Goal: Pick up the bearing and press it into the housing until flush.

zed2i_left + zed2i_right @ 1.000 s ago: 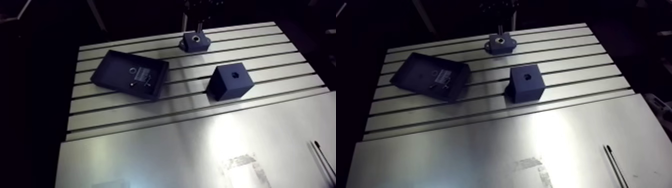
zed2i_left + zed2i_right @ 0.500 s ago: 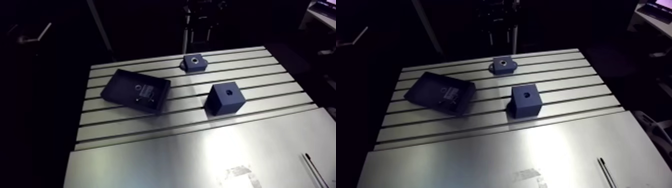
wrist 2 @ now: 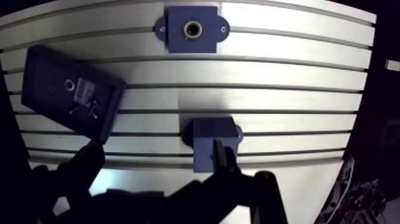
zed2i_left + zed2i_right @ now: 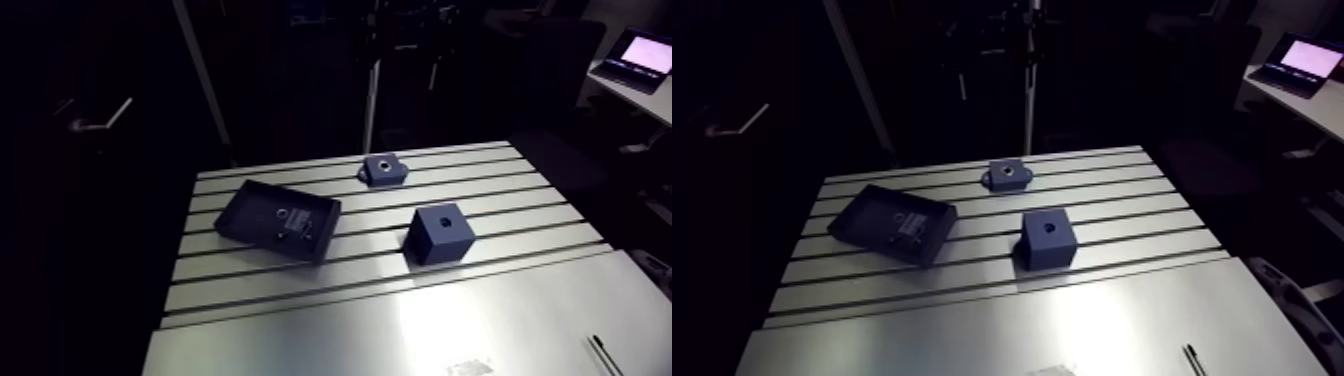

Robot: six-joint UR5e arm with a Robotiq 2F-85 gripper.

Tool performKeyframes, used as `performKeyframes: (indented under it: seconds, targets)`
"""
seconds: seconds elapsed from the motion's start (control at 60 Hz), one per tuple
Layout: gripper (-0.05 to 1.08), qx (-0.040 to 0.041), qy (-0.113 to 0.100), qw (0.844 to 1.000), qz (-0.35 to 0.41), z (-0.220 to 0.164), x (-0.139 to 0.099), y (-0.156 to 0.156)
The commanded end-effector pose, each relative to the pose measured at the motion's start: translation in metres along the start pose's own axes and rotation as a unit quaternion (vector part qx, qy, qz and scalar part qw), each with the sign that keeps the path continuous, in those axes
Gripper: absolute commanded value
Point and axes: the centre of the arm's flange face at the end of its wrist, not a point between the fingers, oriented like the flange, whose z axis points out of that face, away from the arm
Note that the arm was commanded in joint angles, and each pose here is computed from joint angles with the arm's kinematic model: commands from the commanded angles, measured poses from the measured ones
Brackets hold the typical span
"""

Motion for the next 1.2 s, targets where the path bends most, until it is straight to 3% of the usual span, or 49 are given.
performKeyframes:
  seconds: [0.017,0.217,0.567,0.833,0.95,1.2]
  targets:
    - [0.0,0.0121,0.026,1.0,0.01,-0.096,-0.09,-0.02]
    - [0.01,0.0144,0.032,0.999,0.004,-0.099,-0.095,-0.027]
    - [0.01,0.0111,0.04,0.999,0.0,-0.101,-0.097,-0.033]
    - [0.01,0.0121,0.031,0.999,-0.001,-0.089,-0.094,-0.035]
    - [0.01,0.0041,0.049,0.999,0.0,-0.091,-0.091,-0.032]
    - [0.01,0.0055,0.053,0.999,-0.001,-0.095,-0.09,-0.033]
